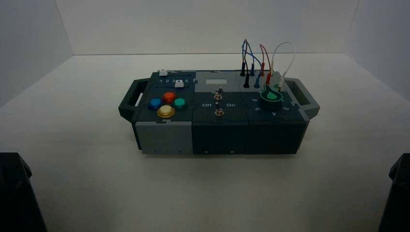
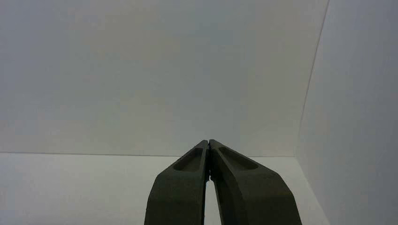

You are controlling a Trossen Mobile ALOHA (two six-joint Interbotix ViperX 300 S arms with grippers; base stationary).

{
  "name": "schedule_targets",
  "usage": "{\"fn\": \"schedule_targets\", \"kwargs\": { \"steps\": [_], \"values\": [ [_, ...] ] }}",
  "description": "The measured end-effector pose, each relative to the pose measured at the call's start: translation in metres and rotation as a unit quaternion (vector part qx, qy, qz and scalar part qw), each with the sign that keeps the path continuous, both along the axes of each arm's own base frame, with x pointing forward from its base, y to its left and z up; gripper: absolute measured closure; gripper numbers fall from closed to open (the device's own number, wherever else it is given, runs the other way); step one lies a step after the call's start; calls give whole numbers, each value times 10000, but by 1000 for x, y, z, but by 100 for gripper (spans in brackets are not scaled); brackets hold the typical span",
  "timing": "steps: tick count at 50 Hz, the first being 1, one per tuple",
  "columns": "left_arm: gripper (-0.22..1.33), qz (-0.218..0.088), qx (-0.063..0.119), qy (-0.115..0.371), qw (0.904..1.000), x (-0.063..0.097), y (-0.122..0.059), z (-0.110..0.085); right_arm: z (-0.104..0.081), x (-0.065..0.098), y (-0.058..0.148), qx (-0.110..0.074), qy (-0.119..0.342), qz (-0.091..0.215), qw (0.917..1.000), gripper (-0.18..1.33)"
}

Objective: Move the top slider to position 2.

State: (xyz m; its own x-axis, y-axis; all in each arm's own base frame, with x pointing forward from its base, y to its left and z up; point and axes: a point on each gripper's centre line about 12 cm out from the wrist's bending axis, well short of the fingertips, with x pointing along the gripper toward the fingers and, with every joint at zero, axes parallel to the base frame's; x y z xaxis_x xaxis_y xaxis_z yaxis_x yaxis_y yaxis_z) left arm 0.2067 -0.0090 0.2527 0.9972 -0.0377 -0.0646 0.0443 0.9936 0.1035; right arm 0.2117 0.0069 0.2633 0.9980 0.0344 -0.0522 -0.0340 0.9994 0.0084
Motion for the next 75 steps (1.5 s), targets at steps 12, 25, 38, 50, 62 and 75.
{"fn": "schedule_targets", "kwargs": {
  "steps": [12,25,38,50,62,75],
  "values": [
    [128,-2,7,-16,10000,0,0,1,-1,0,0,-1,23,-8,10000,129],
    [128,-2,1,31,10000,0,0,0,-4,0,2,0,200,43,9998,129],
    [128,-51,20,574,9983,10,-2,0,4,4,10,-24,513,226,9984,129],
    [128,-368,71,1129,9929,16,-16,6,3,10,11,-60,1116,223,9935,129],
    [128,-756,163,1950,9777,27,-36,-4,-5,14,12,31,1752,211,9843,129],
    [128,-941,-63,2772,9562,34,-52,-14,-4,9,24,-39,2293,473,9722,129]
  ]
}}
